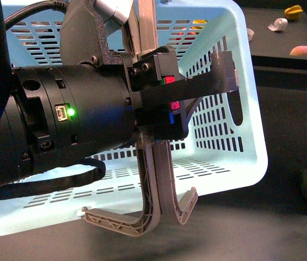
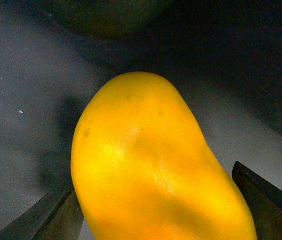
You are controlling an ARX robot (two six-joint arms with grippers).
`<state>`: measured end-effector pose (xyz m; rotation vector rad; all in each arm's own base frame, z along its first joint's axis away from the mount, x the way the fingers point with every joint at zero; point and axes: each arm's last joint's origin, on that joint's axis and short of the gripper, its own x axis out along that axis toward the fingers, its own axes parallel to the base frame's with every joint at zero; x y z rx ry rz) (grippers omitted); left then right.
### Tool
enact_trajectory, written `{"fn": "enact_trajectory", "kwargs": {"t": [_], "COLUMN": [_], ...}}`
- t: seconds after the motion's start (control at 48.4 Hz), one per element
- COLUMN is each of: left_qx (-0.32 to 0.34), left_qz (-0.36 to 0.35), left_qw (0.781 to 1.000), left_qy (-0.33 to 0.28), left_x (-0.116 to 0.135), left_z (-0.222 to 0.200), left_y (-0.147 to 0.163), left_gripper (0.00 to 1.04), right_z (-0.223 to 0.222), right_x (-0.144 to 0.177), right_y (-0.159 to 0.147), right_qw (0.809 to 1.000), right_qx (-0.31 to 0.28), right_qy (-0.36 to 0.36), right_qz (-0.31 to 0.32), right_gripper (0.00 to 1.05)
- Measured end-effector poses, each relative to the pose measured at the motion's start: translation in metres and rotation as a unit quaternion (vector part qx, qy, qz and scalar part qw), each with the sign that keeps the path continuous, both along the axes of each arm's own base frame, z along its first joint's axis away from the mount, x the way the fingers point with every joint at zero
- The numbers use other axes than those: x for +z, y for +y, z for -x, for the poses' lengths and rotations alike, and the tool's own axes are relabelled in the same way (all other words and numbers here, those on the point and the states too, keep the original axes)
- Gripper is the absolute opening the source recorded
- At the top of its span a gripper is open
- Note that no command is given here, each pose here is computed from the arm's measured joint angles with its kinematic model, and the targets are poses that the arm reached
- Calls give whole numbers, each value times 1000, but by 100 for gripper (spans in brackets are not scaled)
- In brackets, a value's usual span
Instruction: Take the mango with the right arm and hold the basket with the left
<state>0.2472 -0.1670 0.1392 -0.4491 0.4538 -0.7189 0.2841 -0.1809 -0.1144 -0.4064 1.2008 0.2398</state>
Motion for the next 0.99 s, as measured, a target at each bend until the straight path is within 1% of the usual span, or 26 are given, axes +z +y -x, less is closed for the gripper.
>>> {"fn": "enact_trajectory", "kwargs": {"t": [0.124,0.289,0.393,0.537,0.599,0.702,0.785,0.888,0.95,0.992], "left_qx": [0,0,0,0,0,0,0,0,0,0], "left_qz": [0,0,0,0,0,0,0,0,0,0], "left_qw": [1000,1000,1000,1000,1000,1000,1000,1000,1000,1000], "left_qy": [0,0,0,0,0,0,0,0,0,0], "left_x": [0,0,0,0,0,0,0,0,0,0], "left_z": [0,0,0,0,0,0,0,0,0,0], "left_y": [0,0,0,0,0,0,0,0,0,0], "left_gripper": [16,16,16,16,16,16,16,16,16,16], "right_z": [0,3,7,10,11,11,11,10,9,9], "right_x": [0,2,8,26,41,80,98,128,154,163], "right_y": [-1,-2,0,3,6,21,30,48,65,71], "right_qw": [1000,999,998,995,992,981,974,962,950,945], "right_qx": [-9,-23,-38,-58,-63,-60,-57,-56,-55,-59], "right_qy": [-6,-17,-29,-61,-85,-149,-178,-222,-260,-272], "right_qz": [-6,-18,-33,-58,-71,-111,-130,-152,-164,-172], "right_gripper": [74,72,72,71,71,71,71,71,70,70]}}
